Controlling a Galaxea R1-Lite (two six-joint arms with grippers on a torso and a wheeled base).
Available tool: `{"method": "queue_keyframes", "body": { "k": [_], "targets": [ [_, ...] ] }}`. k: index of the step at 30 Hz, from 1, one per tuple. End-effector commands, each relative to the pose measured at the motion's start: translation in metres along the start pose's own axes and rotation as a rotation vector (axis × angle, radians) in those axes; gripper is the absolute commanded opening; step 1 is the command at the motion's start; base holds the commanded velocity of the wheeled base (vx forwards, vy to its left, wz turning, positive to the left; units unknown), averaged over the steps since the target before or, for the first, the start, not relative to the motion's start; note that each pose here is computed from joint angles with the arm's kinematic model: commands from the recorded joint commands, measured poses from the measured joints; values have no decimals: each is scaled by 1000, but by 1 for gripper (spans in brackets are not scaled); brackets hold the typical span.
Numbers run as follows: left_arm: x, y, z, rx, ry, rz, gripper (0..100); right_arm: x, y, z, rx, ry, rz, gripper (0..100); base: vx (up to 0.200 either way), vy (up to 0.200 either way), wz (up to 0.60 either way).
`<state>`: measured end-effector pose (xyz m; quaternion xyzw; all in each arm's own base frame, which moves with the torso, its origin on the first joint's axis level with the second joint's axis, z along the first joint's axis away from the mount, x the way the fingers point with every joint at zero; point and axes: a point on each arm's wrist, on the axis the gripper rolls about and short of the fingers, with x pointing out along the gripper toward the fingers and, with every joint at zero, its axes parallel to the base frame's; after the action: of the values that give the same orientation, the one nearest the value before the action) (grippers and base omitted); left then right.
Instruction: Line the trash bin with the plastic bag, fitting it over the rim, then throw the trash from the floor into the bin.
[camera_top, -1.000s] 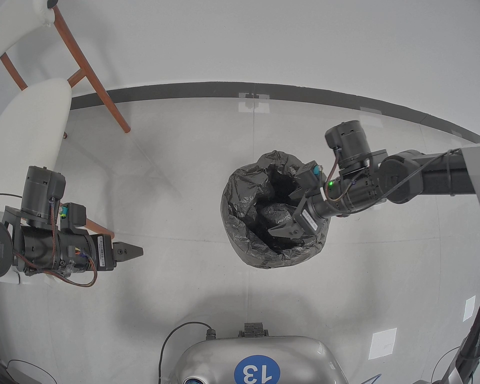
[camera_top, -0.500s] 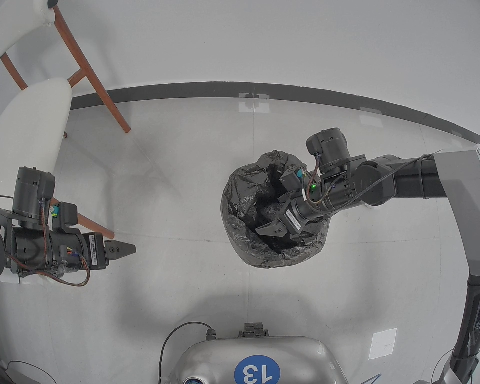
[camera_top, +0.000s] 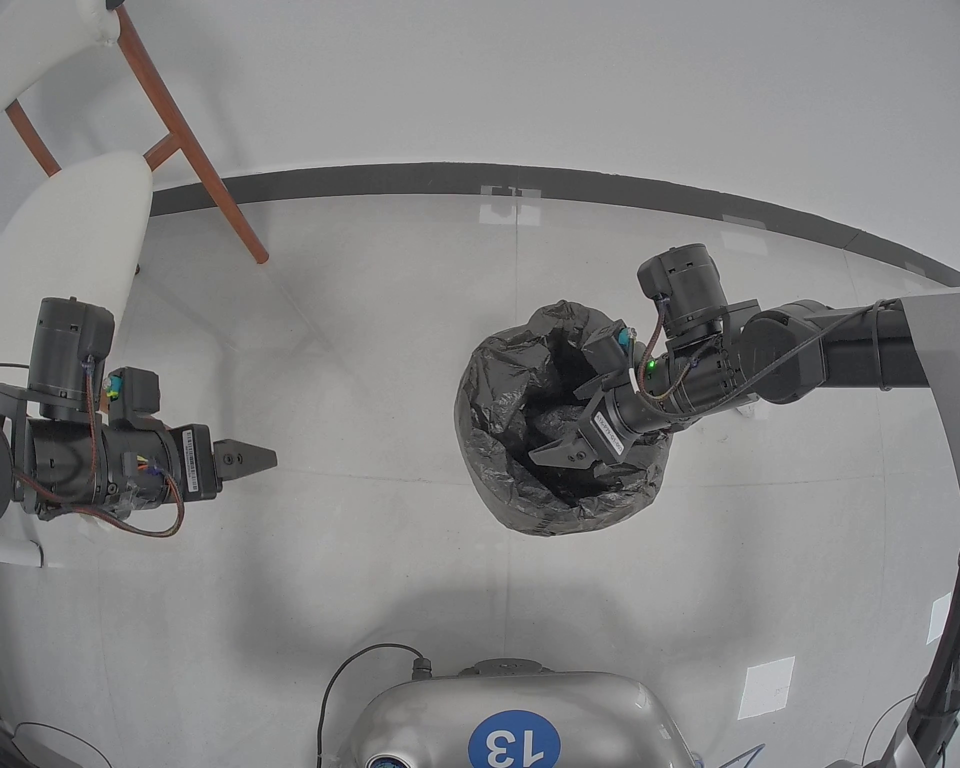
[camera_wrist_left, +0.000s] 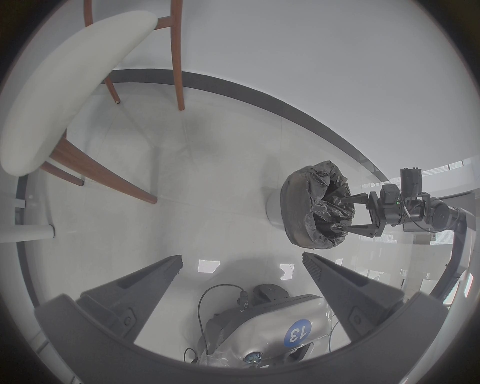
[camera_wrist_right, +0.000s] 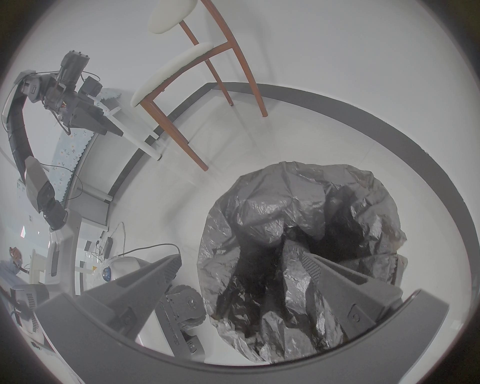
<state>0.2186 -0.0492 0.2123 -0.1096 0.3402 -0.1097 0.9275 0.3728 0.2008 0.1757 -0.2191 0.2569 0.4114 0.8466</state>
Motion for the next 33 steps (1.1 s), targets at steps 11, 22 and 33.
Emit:
{"method": "queue_keyframes", "body": {
  "k": [11, 22, 33],
  "targets": [
    [5, 1, 5, -10, -2, 7, 100, -6, 0, 0, 1, -3, -6, 100, 0, 145, 0],
    [5, 2, 4, -12, 2, 16, 100, -6, -3, -6, 15, 16, -14, 0, 0, 0, 0],
    [6, 2, 5, -11, 1, 14, 100, -58, -37, -27, -2, 81, -96, 0, 73, 127, 0]
  ]
}}
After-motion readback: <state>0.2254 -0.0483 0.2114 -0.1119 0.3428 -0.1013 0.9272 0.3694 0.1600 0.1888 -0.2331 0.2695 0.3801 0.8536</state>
